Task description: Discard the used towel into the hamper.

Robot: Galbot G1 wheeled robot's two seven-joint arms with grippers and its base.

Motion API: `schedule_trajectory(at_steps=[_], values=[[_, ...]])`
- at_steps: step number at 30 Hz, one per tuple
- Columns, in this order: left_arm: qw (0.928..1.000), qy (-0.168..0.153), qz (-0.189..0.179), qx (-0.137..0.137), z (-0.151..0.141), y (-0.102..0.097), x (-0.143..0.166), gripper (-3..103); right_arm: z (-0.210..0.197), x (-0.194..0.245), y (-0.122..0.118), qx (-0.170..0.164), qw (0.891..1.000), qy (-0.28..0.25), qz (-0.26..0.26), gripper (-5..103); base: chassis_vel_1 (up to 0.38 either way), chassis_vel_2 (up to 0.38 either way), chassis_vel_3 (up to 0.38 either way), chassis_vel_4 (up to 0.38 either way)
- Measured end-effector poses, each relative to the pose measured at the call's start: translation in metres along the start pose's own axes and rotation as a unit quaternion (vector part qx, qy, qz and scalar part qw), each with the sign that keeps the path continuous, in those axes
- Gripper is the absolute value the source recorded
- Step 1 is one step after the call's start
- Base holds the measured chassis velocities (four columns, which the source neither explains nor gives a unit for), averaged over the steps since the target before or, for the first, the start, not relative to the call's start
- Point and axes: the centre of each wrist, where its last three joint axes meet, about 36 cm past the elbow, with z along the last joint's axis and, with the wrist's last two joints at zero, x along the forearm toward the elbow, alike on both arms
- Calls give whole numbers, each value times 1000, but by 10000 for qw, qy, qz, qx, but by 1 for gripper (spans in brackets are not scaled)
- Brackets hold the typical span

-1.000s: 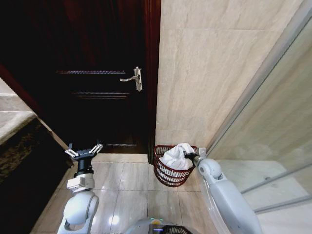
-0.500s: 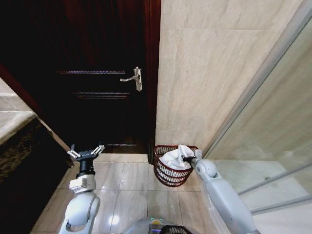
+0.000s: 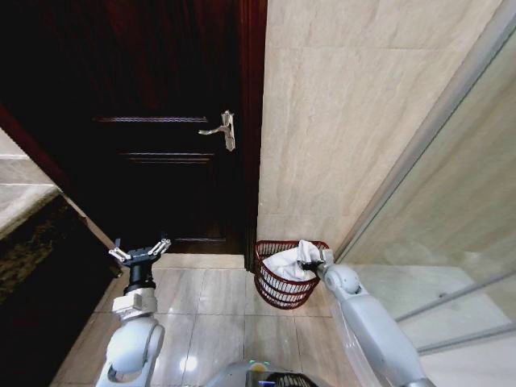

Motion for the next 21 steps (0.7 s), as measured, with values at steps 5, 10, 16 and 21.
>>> schedule_trajectory(at_steps=[5,10,16,21], values=[[10000,-38,-3,27,-1,-1,-3,100,-15,6,-2,-182,9994,-217,177,73,0,0,0,0],[10000,-30,14,75,0,-5,-3,100,-10,6,-4,-188,9994,-206,198,90,0,0,0,0],[9999,-51,21,85,-1,-5,-4,100,-21,30,-4,-251,9981,-529,204,100,0,0,0,0],[9999,-70,23,102,-3,-4,-4,100,-33,74,1,-276,9919,-1229,179,100,0,0,0,0]])
